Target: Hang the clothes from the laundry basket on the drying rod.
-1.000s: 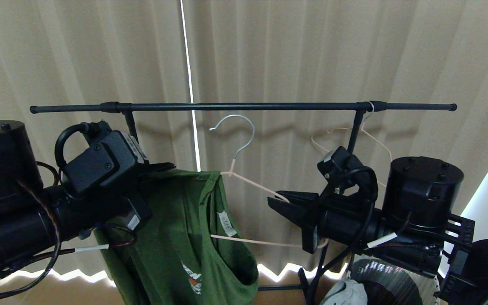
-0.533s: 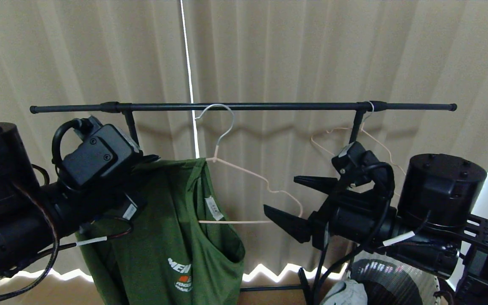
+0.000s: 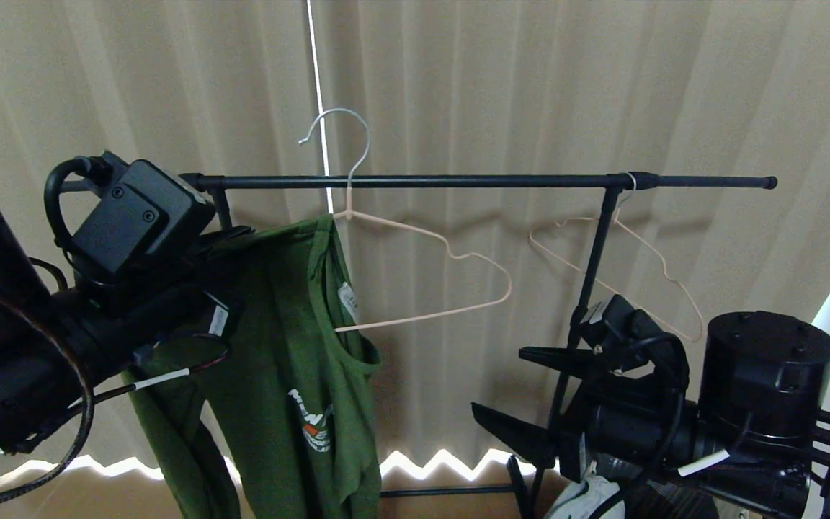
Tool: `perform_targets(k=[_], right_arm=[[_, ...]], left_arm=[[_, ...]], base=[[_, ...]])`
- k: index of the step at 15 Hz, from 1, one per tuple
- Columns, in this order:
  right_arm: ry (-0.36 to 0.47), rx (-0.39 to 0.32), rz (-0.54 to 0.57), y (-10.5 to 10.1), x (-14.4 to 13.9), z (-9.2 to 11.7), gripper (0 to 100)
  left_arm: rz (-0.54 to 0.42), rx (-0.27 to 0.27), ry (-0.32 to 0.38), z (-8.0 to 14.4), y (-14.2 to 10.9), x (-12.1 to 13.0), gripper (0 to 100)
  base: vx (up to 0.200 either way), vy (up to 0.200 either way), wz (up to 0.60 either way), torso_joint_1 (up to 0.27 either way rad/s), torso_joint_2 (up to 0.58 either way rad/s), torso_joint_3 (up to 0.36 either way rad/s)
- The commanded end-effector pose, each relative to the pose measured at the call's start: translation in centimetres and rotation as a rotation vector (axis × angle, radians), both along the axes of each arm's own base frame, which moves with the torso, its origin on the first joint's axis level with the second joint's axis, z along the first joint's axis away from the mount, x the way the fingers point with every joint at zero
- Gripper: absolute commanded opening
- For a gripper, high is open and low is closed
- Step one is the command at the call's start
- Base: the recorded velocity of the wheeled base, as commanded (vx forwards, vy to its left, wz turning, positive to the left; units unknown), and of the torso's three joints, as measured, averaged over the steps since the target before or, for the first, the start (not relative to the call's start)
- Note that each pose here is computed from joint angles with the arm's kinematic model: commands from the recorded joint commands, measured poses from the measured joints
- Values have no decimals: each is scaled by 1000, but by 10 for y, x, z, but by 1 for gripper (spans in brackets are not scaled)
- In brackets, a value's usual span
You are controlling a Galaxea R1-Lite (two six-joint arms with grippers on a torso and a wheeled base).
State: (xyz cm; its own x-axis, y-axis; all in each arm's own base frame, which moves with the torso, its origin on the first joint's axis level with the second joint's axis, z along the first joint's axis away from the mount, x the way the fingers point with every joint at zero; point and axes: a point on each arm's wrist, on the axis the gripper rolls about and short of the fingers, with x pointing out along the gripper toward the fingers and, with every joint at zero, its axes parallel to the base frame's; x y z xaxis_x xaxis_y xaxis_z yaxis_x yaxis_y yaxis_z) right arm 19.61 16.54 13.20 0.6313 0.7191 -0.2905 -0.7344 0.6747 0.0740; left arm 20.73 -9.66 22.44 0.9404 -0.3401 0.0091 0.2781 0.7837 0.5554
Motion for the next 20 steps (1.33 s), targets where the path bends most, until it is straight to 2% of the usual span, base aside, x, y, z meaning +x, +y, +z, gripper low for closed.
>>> perform_targets(k=[1,3,7,15,18,20], right_arm=[[32,-21,19,7,0,-11,100],[15,-10,42,19,3,-20,100],[-20,21,1,39,11,-31,100],[-80,104,-15,53,29,-12,100],[-92,114,-15,56,31,-15,100],[-102,122,-18,57,33,-18,100]], left_arm=[[-9,-5,-6,0,-2,0,0],[-23,-18,-32,3,-4,-2,0],[-70,-71,-42,6,-13,-7,0],[-126,-82,-46,8,-21,-18,0],[-199,-149,-31,13,-34,-26,0],[-202,-169,-26,14,-35,-27,0]], base=[[0,0,0,0,0,0],[0,0,0,0,0,0],[0,0,0,0,0,0],[0,0,0,0,0,0],[0,0,0,0,0,0],[0,0,0,0,0,0]])
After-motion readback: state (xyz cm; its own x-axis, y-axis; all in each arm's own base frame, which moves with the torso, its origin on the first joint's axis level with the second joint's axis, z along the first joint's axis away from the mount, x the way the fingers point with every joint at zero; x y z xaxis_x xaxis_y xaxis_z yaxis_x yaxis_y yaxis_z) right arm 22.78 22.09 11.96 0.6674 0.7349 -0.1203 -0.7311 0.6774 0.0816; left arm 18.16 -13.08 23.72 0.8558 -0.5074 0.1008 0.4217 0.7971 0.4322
